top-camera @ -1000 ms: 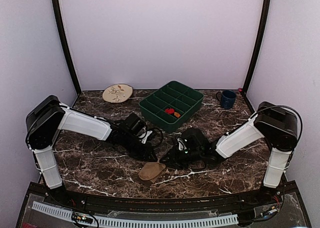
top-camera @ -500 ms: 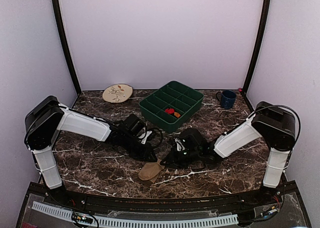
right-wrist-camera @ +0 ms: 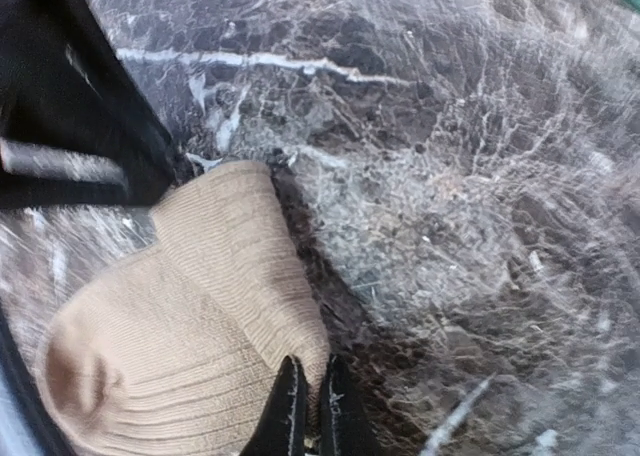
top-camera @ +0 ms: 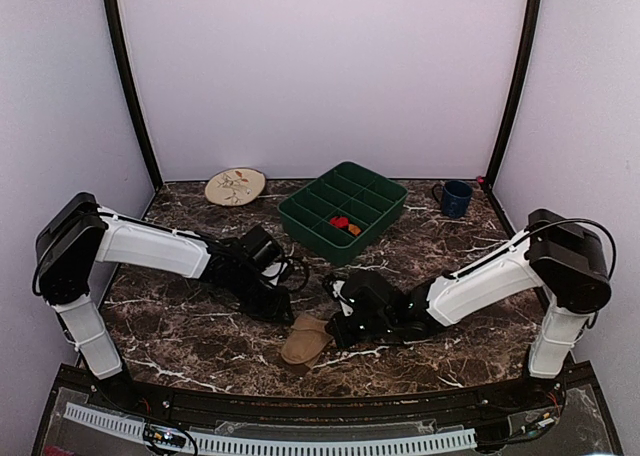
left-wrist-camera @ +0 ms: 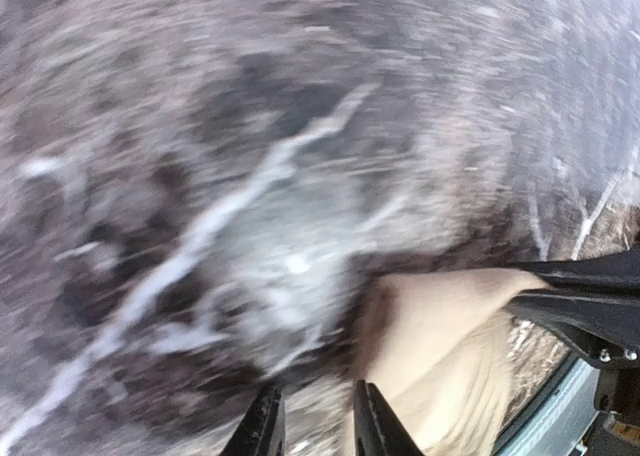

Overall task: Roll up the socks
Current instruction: Roll the sock at the center of the board.

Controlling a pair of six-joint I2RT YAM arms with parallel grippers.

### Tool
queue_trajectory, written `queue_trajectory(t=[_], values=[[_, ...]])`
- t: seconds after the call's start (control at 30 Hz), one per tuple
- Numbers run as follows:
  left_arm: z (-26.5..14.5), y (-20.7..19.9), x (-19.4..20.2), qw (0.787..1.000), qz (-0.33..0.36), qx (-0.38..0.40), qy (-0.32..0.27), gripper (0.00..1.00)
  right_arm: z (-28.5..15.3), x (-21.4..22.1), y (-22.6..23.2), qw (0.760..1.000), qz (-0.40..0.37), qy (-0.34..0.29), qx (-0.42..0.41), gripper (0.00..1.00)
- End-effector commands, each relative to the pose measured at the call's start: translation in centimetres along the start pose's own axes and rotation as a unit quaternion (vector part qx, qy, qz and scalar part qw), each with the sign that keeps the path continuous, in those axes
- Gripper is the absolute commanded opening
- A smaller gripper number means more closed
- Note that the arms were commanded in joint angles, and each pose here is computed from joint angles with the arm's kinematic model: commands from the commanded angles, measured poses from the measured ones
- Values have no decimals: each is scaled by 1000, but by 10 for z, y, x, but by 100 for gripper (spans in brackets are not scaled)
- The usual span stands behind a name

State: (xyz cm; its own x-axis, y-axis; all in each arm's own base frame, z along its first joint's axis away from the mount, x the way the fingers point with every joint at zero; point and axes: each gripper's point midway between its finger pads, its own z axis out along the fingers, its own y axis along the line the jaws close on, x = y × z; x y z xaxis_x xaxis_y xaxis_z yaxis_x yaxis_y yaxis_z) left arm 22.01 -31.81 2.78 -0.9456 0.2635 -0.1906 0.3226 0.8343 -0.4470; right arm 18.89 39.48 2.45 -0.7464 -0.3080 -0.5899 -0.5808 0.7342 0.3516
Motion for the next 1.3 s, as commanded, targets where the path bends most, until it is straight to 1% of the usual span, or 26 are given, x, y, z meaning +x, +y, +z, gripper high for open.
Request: queue_trajectory(t=[0.0,0.17,0.3,0.4,0.57,0.9,1.0,1.17,1.27], values=[[-20,17,8,999,-31,-37,7,28,-11,-3,-13,984,-137,-36,104,0],[-32,9,-2,999,-30,-32,-6,28,-12,1,2,961,-230,-59,140,0],[-44,-3,-15,999,-22,-26,-15,29,-17,9,19,931,-311,-82,174,0],[-49,-13,-24,1000,-14,-16,-19,29,-18,20,26,909,-354,-93,200,0],[-53,-28,-32,1000,-3,10,-20,29,-17,41,32,883,-397,-100,228,0],[-47,-54,-23,996,28,83,22,29,-14,58,32,838,-456,-109,281,0],[-46,-56,-20,995,35,89,33,29,-14,63,32,820,-476,-112,298,0],[-45,-59,-14,993,46,92,52,29,-9,62,30,798,-498,-109,320,0],[-47,-52,-18,995,51,67,45,29,5,66,26,781,-516,-91,339,0]])
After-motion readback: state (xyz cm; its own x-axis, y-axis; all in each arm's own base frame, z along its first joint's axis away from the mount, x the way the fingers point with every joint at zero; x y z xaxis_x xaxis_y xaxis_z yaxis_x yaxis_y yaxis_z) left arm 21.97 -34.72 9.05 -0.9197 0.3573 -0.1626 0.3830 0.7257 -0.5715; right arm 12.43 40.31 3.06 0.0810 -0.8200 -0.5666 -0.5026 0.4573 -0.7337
